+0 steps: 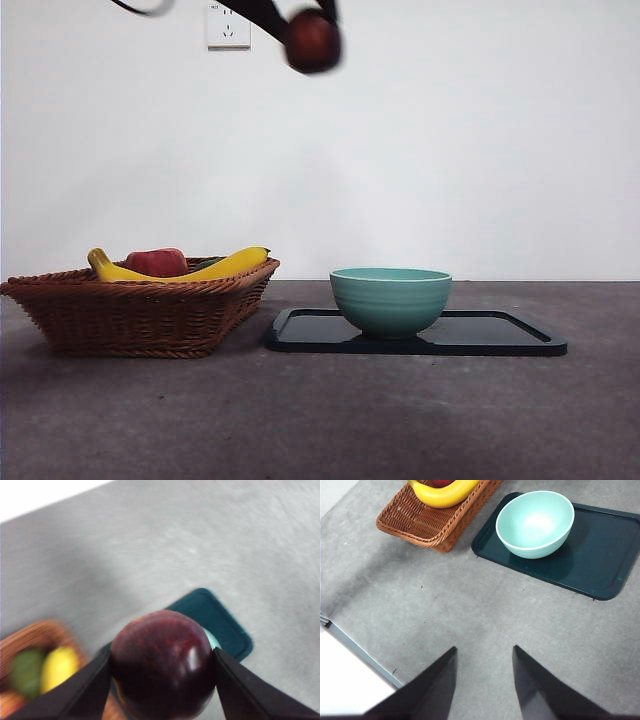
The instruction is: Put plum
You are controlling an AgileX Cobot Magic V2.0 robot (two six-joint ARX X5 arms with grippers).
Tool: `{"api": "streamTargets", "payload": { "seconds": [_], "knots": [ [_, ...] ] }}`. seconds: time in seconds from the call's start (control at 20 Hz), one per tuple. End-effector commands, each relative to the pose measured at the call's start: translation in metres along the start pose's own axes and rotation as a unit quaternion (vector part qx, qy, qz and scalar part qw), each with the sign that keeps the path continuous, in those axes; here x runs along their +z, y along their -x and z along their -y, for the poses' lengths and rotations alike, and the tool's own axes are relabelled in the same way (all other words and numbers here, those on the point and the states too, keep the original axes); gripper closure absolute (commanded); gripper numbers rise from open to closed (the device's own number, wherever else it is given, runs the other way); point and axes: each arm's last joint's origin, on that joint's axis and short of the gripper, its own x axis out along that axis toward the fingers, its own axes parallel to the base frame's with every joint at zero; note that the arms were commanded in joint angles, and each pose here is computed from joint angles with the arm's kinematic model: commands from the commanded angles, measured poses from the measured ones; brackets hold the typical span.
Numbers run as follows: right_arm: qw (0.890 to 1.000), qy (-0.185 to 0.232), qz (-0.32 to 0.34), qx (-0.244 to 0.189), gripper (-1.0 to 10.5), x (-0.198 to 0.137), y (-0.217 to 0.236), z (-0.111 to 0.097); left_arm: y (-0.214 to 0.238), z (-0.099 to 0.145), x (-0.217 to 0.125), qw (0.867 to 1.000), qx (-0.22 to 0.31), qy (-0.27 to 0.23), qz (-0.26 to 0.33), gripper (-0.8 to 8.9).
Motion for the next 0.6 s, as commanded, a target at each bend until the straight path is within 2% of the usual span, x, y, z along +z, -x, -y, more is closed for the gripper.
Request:
{"api": "streamTargets", "payload": {
  "seconds": [0.05, 0.35, 0.6],
  "knots": [
    [1.000, 0.003, 0.006, 0.001, 7.7, 0.002, 0.001, -0.001, 0.034, -0.011, 0.002, 1.000, 0.018, 0.003, 0.020, 5.65],
    [1.000, 0.003, 0.006, 0.001, 7.7, 0.003, 0.001, -0.001, 0.093, -0.040, -0.028, 0.997, 0.067, 0.034, 0.011, 5.65],
    [1.000, 0.004, 0.007, 0.001, 7.7, 0.003, 0.001, -0.001, 0.083, -0.044, -0.080, 0.996, 0.078, 0.039, 0.031, 5.66]
  ]
}}
